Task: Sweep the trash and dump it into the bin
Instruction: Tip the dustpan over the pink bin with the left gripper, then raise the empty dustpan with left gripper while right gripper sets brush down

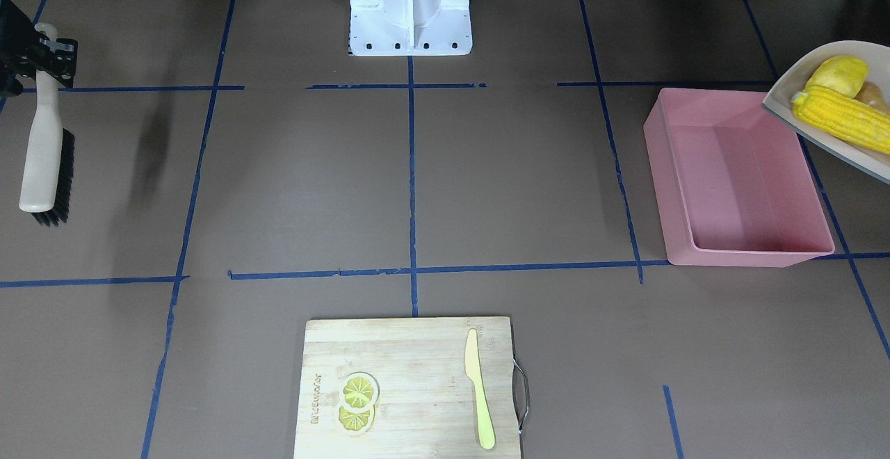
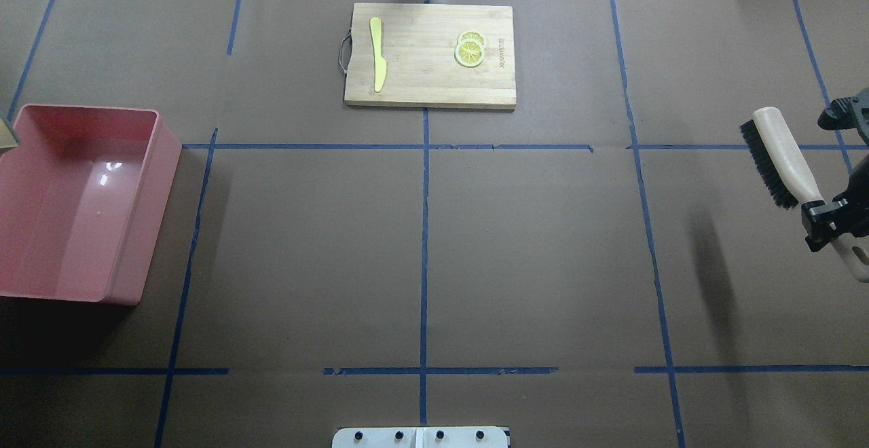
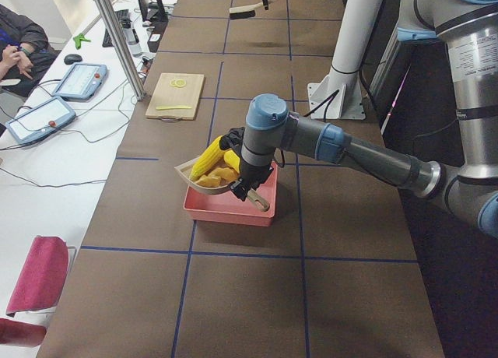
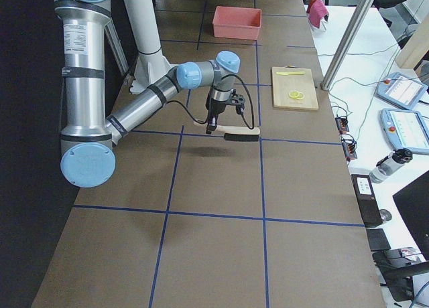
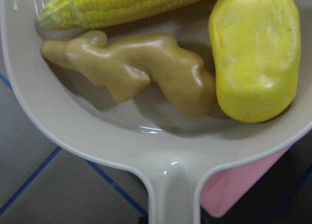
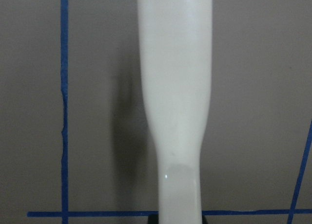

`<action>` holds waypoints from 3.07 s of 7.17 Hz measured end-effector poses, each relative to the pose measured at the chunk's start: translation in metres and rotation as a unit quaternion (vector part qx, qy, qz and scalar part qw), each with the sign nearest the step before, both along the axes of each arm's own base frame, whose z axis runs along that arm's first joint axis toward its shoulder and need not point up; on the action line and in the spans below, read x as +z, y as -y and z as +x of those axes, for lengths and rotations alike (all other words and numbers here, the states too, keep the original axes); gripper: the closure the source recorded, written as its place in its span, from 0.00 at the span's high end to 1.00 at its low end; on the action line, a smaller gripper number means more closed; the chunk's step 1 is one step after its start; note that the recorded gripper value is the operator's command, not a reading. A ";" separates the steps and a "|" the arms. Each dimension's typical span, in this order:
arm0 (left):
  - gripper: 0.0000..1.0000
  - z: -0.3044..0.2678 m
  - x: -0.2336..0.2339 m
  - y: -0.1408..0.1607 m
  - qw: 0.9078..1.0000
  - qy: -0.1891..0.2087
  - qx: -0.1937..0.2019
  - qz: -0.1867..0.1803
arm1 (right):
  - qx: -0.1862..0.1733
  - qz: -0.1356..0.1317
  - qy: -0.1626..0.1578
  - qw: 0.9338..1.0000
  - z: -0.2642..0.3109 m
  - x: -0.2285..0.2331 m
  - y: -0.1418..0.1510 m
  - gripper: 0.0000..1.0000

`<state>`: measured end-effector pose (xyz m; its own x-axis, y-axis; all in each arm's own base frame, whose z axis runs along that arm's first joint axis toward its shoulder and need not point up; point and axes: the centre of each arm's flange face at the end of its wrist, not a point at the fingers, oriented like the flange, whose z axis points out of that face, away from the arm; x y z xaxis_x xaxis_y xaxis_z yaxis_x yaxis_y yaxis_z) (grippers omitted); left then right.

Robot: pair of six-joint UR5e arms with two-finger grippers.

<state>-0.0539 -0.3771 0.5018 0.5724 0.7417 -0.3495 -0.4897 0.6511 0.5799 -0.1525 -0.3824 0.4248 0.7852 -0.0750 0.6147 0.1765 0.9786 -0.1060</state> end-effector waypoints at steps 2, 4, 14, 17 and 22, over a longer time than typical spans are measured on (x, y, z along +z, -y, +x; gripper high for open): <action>0.00 -0.008 0.013 -0.002 0.998 0.062 -0.001 0.004 | -0.003 -0.007 0.015 1.000 0.003 0.015 -0.009 0.01; 0.00 -0.001 0.018 0.001 0.994 0.108 0.010 0.008 | -0.004 -0.011 0.019 1.000 0.002 0.018 -0.009 0.01; 0.00 0.067 -0.033 0.002 0.919 0.349 0.178 0.043 | -0.005 -0.023 0.013 1.000 -0.005 0.036 0.000 0.01; 0.00 0.071 -0.047 0.011 0.912 0.364 0.184 0.043 | -0.001 -0.011 0.018 1.000 -0.003 0.060 -0.002 0.01; 0.00 0.081 -0.073 0.029 0.914 0.357 0.180 0.061 | 0.062 -0.046 0.070 0.995 -0.017 0.118 0.003 0.01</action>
